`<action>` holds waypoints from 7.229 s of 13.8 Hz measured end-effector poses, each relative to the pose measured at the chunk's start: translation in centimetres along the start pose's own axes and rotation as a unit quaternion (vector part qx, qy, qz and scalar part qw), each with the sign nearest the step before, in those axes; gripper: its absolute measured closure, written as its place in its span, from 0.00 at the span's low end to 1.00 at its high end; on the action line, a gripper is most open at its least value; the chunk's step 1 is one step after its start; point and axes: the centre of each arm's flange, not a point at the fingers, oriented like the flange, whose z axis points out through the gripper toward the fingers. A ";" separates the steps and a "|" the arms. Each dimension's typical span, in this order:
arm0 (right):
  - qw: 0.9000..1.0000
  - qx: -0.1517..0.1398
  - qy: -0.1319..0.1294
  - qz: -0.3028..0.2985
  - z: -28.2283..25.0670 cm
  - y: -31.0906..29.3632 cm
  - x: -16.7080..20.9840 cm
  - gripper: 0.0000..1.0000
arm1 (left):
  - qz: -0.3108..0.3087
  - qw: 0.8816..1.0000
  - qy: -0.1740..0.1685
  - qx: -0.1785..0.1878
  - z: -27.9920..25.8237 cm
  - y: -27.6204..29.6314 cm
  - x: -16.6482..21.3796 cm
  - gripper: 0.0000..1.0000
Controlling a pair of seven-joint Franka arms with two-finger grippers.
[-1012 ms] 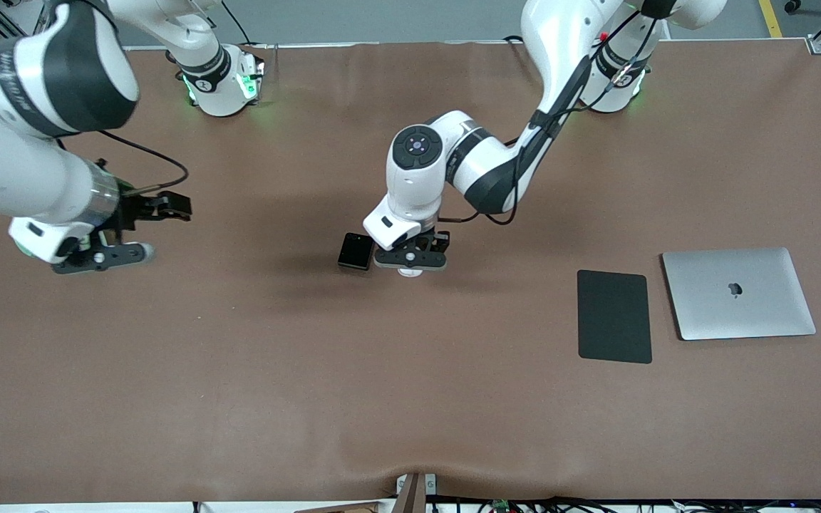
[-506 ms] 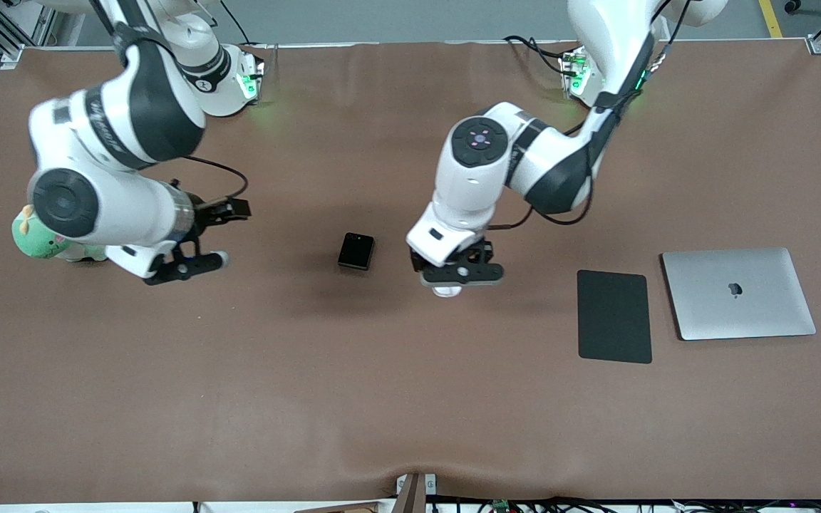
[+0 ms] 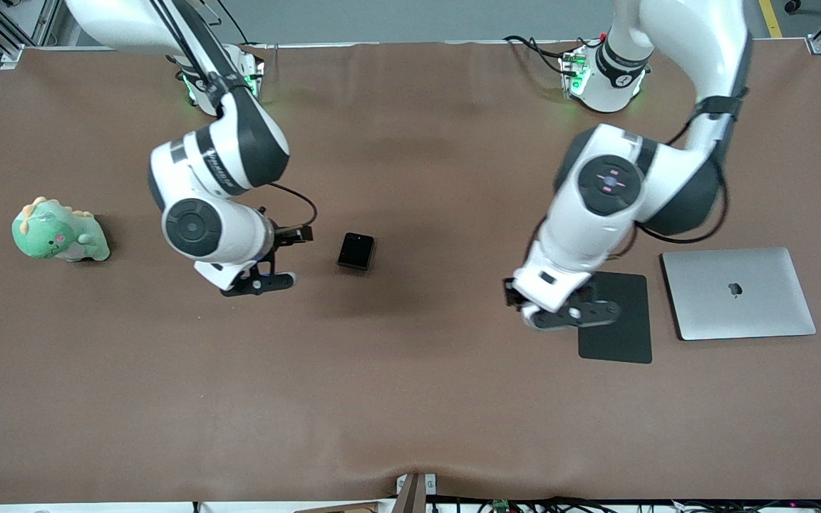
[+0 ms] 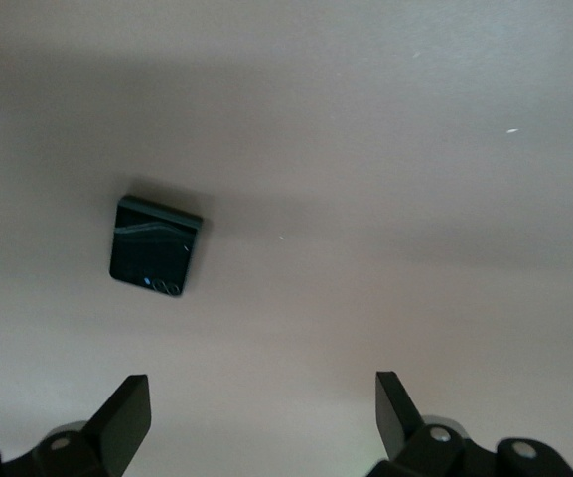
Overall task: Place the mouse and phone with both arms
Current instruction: 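Carry the mouse to the mouse pad while the right gripper reaches the phone, then lower the mouse onto the pad and open the left gripper, then raise the left gripper away while the right gripper grasps the phone, then carry the black phone with the right gripper toward the green plush toy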
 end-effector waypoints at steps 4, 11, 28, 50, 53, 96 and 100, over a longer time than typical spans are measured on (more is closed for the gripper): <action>0.999 0.002 0.007 0.041 3.5 -4.4 0.3 0.00 | -0.015 1.000 -0.018 0.016 2.2 -7.2 2.9 0.40; 0.995 0.060 0.031 0.078 10.4 -5.4 0.9 0.00 | 0.047 0.996 -0.070 0.029 12.0 -17.3 5.7 0.40; 0.984 0.068 0.086 0.143 17.6 -7.8 -0.1 0.00 | 0.118 0.989 -0.087 0.014 25.1 -21.6 4.5 0.05; 0.985 0.047 0.088 0.144 19.7 -8.8 -0.6 0.00 | 0.113 0.990 -0.077 0.033 -15.4 -24.0 -2.9 0.00; 0.985 0.039 0.080 0.146 19.9 -8.5 -0.7 0.00 | 0.099 0.990 -0.090 0.034 -18.3 -25.8 -4.6 0.00; 0.999 -0.003 0.006 0.045 20.0 35.6 -2.3 0.17 | 0.159 0.982 -0.103 0.012 -21.7 -24.9 -6.0 0.00; 0.999 -0.001 -0.019 0.044 21.4 35.5 -2.0 0.00 | 0.158 0.982 -0.104 0.012 -21.6 -24.9 -6.0 0.00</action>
